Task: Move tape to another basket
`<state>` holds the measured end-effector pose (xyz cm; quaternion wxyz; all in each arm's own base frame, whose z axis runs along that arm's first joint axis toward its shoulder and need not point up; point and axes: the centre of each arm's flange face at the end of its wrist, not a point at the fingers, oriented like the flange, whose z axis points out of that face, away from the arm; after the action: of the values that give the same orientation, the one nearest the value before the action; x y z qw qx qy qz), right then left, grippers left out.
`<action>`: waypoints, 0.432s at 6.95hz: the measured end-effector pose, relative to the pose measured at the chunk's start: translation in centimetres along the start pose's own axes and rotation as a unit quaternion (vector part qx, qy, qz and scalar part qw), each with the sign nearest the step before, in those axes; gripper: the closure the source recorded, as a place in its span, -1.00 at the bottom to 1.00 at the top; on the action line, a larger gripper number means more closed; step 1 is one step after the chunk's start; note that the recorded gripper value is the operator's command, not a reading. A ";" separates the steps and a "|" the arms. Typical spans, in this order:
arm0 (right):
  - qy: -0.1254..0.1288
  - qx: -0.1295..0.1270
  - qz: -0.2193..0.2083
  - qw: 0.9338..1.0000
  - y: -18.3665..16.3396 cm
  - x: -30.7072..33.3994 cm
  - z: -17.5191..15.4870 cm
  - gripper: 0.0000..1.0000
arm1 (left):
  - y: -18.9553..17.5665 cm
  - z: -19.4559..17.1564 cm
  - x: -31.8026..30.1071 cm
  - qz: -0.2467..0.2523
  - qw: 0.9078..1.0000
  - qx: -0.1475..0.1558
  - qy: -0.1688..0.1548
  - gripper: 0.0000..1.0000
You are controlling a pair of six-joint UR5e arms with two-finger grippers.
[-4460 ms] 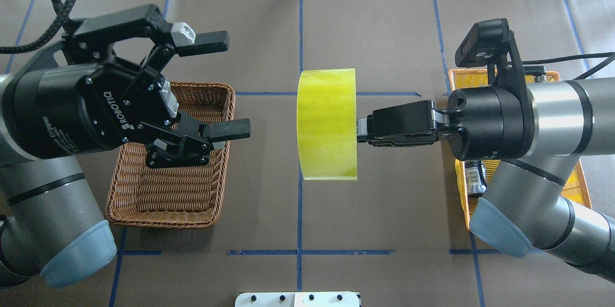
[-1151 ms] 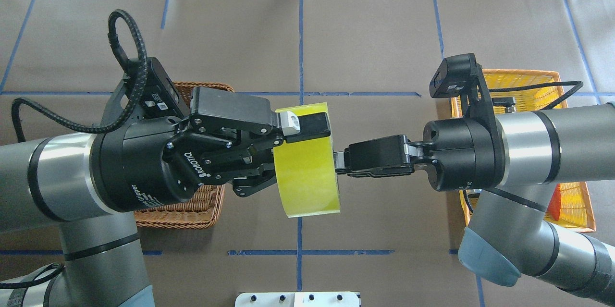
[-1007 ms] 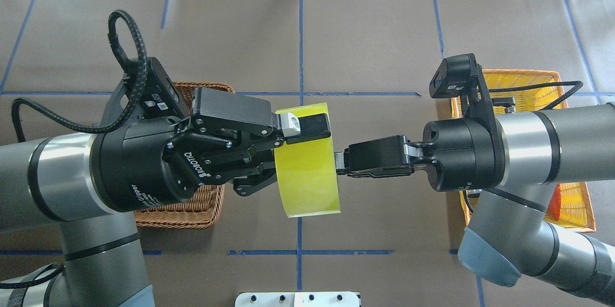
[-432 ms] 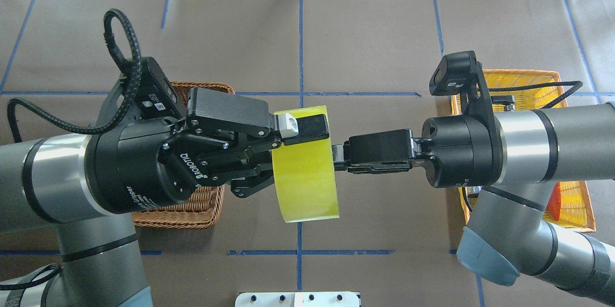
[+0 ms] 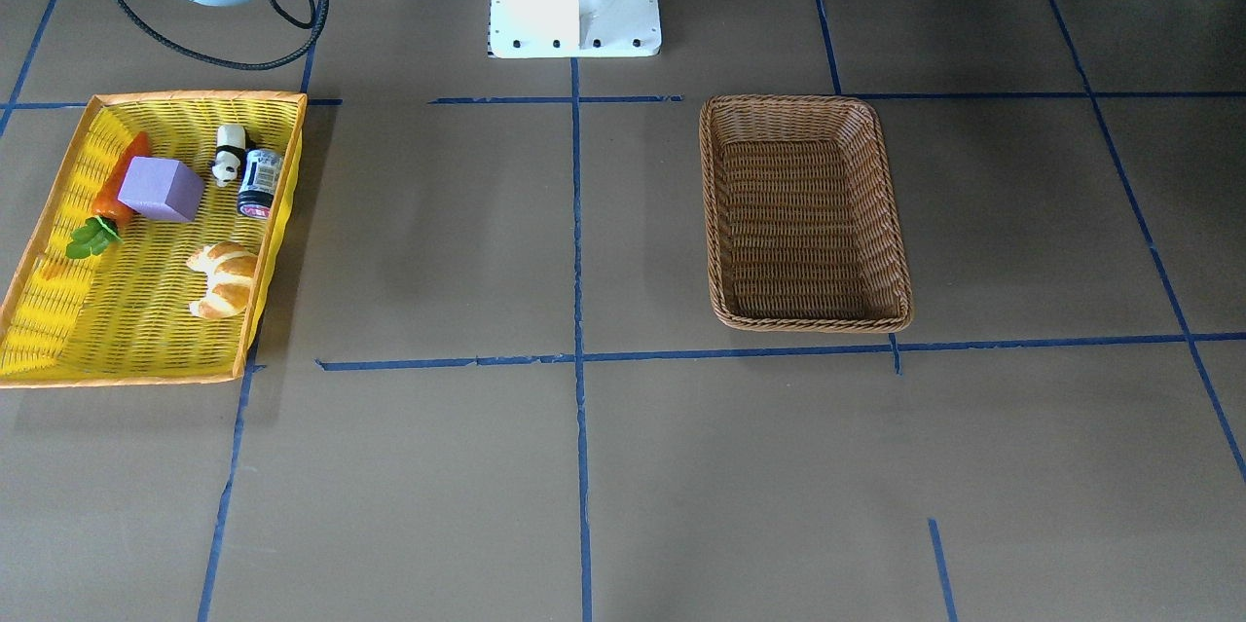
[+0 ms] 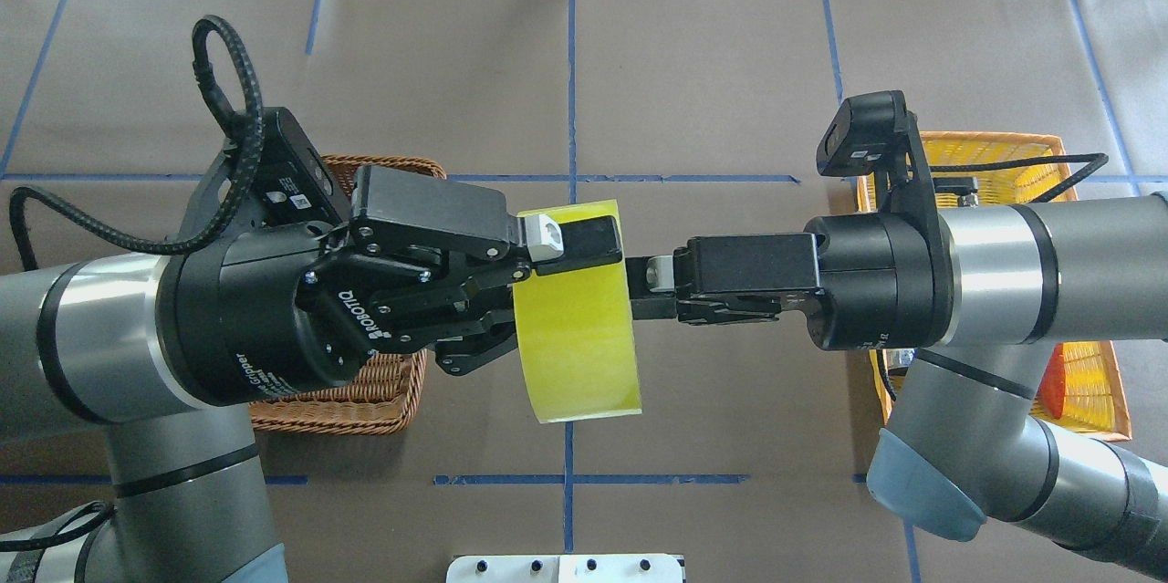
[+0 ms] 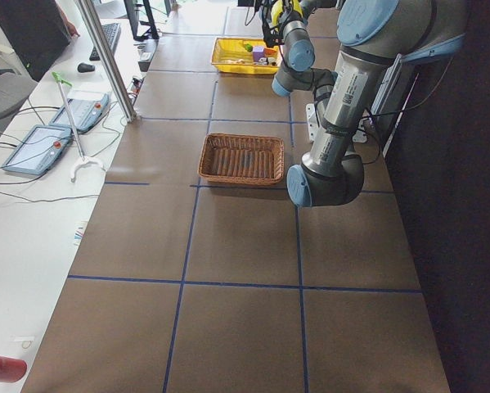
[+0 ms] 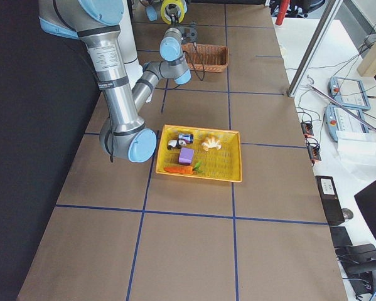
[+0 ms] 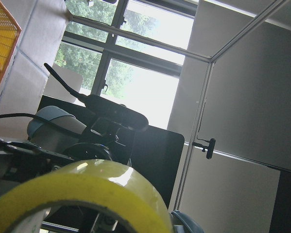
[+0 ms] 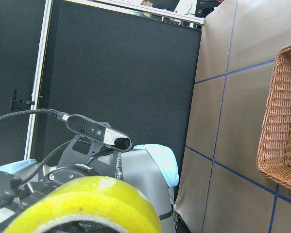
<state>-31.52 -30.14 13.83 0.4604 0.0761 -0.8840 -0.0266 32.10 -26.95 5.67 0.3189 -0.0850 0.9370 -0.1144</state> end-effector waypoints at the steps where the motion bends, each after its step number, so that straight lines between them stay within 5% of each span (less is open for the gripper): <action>1: 0.002 0.002 -0.002 1.000 -0.3 0.0 -0.2 -1.00 | 0.0 -0.1 0.1 0.001 1.000 0.000 0.000 1.00; 3: 0.018 0.009 -0.004 1.000 -1.3 0.4 -1.2 -1.00 | -0.1 -0.2 0.2 0.005 1.000 0.002 0.001 1.00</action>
<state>-30.64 -31.50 14.65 0.4754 0.0839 -0.8756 -0.0190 31.78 -27.10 5.75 0.3187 -0.0798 0.9375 -0.1147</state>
